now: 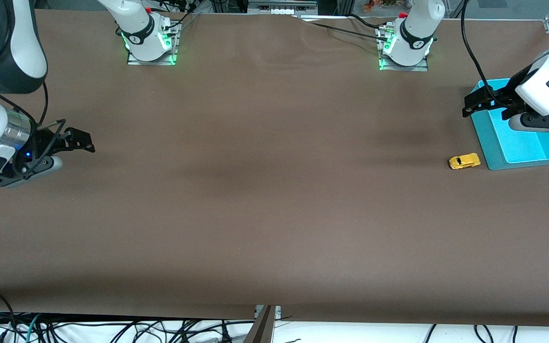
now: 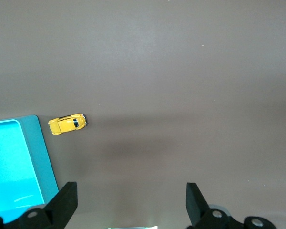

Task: Wind and store yellow beetle car
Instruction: 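Raise the right gripper away while the left gripper lifts off the tray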

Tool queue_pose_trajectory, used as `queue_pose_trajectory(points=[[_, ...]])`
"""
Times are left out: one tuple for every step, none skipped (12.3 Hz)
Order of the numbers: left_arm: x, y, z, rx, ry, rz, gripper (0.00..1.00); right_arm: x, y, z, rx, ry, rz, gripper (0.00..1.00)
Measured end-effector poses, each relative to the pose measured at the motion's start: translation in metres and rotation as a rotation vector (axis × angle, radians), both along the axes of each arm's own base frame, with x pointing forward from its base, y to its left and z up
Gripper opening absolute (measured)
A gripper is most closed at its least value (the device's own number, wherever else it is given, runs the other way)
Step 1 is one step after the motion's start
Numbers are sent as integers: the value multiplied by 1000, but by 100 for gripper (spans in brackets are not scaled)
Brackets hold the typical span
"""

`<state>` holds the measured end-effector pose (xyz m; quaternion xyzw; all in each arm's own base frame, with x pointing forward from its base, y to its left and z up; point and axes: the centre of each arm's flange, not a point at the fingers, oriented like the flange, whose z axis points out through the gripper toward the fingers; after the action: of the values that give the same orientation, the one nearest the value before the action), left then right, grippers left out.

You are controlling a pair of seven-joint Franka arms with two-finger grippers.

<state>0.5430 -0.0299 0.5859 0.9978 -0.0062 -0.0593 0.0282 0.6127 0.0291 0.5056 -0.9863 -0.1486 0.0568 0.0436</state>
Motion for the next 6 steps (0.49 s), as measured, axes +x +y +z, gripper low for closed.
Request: queue_pose_trajectory(points=[[0, 0, 0, 0, 0, 1, 100, -3, 3, 9, -4, 11, -25, 100], [0, 1, 0, 0, 0, 1, 100, -4, 3, 14, -5, 16, -34, 100], [0, 1, 0, 0, 1, 1, 100, -3, 1, 16, -13, 13, -36, 100], [0, 0, 0, 0, 2, 1, 100, -2, -2, 19, -39, 4, -33, 100], [0, 0, 0, 0, 2, 0, 100, 0, -5, 25, -73, -11, -27, 100], [0, -1, -1, 0, 3, -1, 100, 2, -7, 29, -93, -23, -27, 100]])
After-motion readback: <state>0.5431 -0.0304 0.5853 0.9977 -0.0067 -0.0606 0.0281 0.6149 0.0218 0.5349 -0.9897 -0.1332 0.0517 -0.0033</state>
